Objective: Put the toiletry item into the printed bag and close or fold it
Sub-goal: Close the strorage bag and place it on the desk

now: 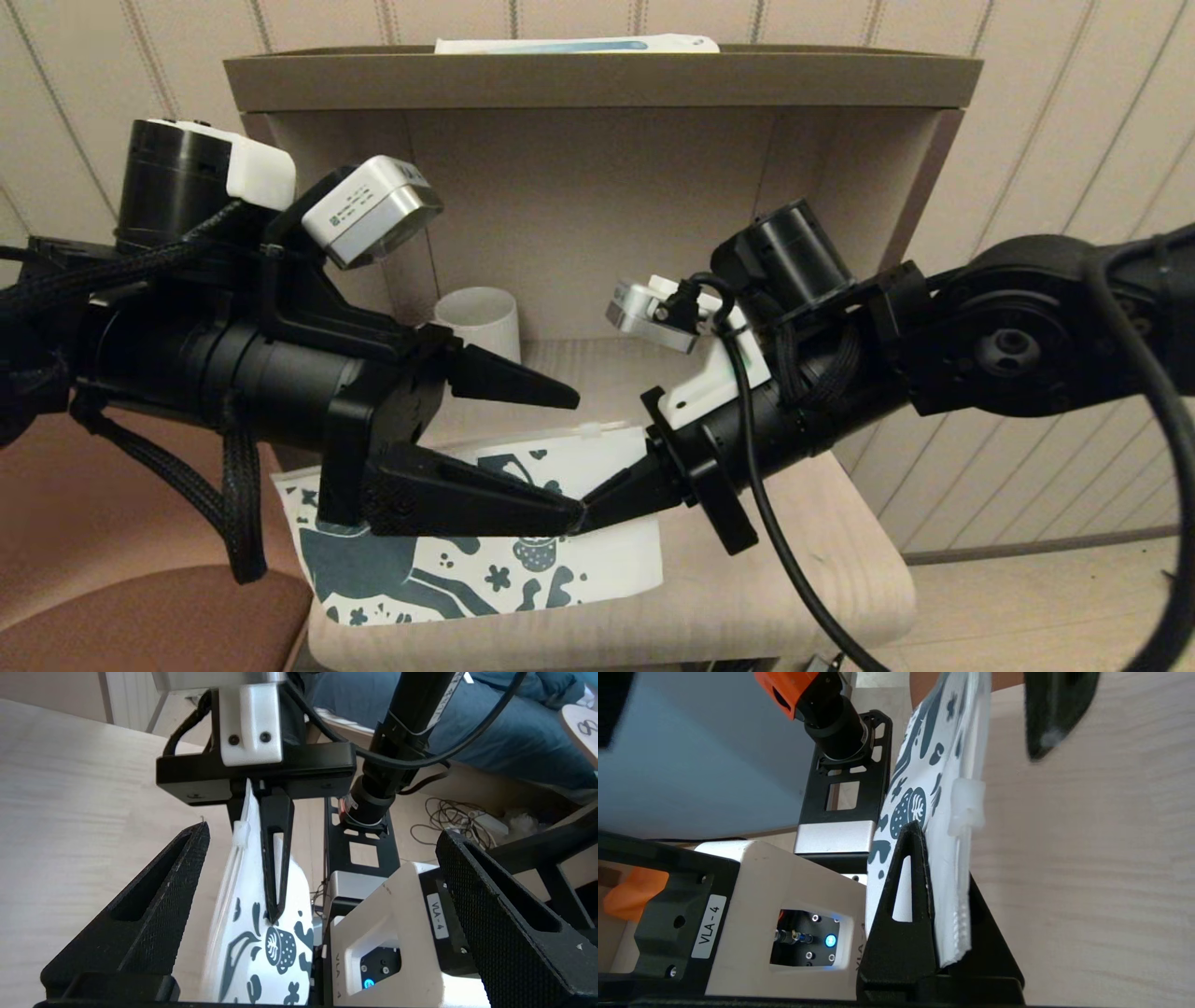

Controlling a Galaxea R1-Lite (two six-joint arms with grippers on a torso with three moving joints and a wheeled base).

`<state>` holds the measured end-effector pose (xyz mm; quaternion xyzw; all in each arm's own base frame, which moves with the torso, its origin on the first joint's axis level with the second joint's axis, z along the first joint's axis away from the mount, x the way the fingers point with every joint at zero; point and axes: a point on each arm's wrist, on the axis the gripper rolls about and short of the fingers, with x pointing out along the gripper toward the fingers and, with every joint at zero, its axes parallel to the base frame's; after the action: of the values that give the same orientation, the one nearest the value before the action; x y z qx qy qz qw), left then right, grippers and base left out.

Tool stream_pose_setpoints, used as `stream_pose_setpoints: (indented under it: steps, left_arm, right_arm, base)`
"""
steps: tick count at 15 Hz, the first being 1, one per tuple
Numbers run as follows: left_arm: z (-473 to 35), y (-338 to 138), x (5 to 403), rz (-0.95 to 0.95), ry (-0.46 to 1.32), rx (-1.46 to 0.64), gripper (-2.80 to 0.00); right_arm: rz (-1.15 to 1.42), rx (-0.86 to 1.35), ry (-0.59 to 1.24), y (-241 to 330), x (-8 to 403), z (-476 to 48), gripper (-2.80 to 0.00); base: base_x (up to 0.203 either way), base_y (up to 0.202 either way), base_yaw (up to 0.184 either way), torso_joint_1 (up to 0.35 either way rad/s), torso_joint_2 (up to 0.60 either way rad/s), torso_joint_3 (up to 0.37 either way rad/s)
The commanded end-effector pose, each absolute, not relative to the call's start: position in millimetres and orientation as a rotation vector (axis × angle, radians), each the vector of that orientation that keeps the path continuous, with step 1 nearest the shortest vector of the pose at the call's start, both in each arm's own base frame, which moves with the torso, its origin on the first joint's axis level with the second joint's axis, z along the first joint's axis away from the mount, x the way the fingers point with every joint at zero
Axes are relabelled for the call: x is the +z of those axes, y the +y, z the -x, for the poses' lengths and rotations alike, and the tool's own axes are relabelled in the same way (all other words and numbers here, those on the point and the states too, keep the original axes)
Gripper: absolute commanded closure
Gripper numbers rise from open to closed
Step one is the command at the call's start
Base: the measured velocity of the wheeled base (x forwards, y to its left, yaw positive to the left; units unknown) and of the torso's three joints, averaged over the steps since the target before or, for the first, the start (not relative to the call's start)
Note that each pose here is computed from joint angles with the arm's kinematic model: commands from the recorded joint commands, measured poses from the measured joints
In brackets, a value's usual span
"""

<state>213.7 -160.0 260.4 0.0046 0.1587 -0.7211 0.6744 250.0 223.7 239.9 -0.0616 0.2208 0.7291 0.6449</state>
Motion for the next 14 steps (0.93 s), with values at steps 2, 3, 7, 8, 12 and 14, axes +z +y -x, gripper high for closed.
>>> stream_pose_setpoints:
  steps: [2,3,7,8,12,14]
  left_arm:
    - [-220.5,-164.2,256.1,-0.009,0.371,-1.619,-2.80]
    - [-221.1,-164.5,256.2,-0.008,0.371,-1.616,-2.80]
    - [-220.6,-165.2,260.2,0.008,0.379,-1.617,-2.80]
    - [-220.0,-165.3,260.2,0.009,0.379,-1.618,-2.80]
    - [-217.8,-164.9,258.6,0.004,0.381,-1.620,-2.80]
    - [-217.0,-164.4,258.3,0.001,0.377,-1.621,-2.80]
  right_arm:
    - [0.139,1.664,0.493,221.5,243.6,-247.3,0.00]
    - [0.137,1.666,0.492,221.5,244.0,-247.3,0.00]
    - [0.094,1.707,0.497,222.0,247.9,-246.1,0.00]
    - [0.093,1.710,0.495,221.8,248.5,-245.8,0.00]
    - [0.095,1.706,0.501,221.6,248.0,-245.6,0.00]
    - [0.097,1.704,0.502,221.2,248.9,-245.6,0.00]
  base:
    - [0.000,0.000,0.000,0.000,0.00,0.000]
    - [0.000,0.000,0.000,0.000,0.00,0.000]
    - [0.000,0.000,0.000,0.000,0.00,0.000]
    - [0.000,0.000,0.000,0.000,0.00,0.000]
    - [0.000,0.000,0.000,0.000,0.00,0.000]
    - [0.000,0.000,0.000,0.000,0.00,0.000]
